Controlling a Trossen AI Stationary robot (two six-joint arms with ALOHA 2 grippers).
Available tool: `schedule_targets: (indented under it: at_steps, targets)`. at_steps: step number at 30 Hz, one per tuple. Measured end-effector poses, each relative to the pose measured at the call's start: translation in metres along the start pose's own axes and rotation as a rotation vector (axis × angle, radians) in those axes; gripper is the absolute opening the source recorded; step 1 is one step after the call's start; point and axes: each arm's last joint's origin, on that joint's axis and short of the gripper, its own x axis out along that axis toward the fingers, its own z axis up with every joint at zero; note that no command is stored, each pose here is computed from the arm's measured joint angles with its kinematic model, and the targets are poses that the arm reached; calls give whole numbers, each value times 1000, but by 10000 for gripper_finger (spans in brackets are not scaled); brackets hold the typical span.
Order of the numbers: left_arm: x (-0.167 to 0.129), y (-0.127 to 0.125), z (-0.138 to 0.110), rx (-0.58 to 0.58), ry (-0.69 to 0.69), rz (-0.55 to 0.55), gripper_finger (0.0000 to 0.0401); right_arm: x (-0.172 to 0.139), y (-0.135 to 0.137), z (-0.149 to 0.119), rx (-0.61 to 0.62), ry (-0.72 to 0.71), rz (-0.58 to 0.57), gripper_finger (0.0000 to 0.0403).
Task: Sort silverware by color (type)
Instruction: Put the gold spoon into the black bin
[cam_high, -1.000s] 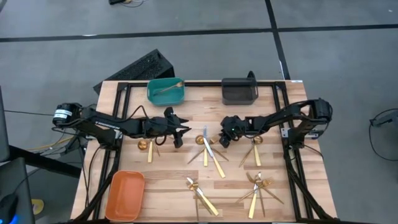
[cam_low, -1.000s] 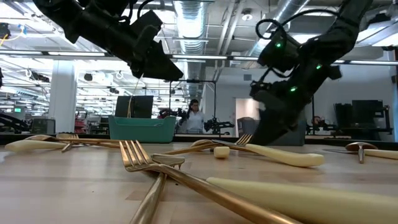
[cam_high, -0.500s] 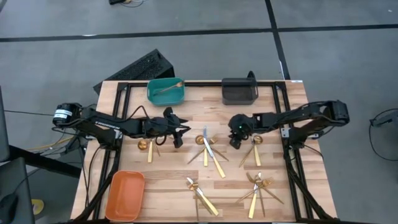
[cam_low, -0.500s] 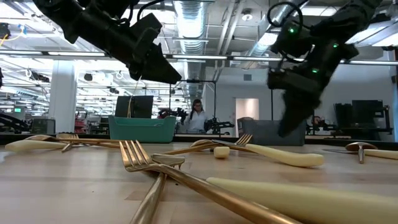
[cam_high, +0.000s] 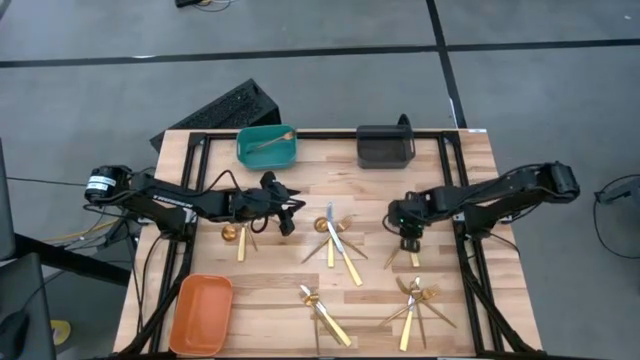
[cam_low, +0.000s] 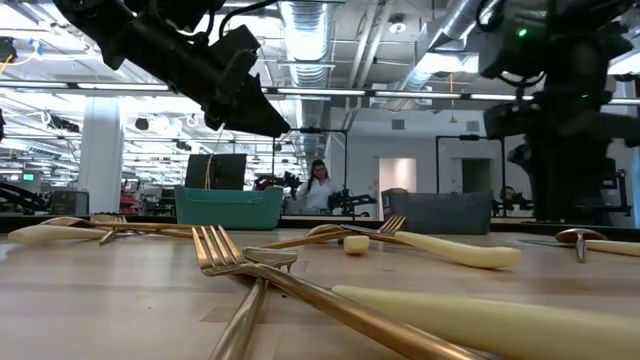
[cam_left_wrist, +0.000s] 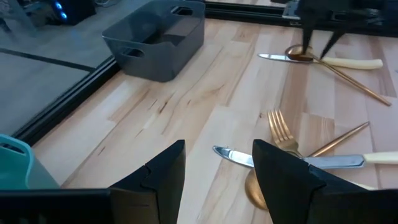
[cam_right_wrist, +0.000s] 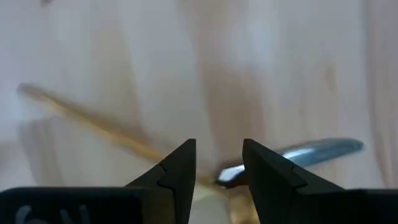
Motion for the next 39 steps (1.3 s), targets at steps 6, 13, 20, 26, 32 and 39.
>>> schedule_targets:
  at_steps: [6, 13, 20, 26, 32, 39]
  targets:
    - [0, 0, 0, -1, -1, 0, 174, 8, 26, -1, -263, -4, 40, 136]
    - [0, 0, 0, -2, -3, 0, 174, 29, 47, -8, -385, 122, 38, 129]
    - [0, 0, 0, -3, -3, 1, 174, 41, 45, -7, -376, 176, 5, 129]
    - [0, 0, 0, -3, -3, 1, 174, 31, 41, 3, -338, 142, 12, 90]
    - [0, 0, -1, -5, 7, 2, 174, 15, 37, 8, -348, 87, -10, 36]
    - [0, 0, -1, -4, 12, 3, 174, 4, 21, 11, -378, 64, -243, 49]
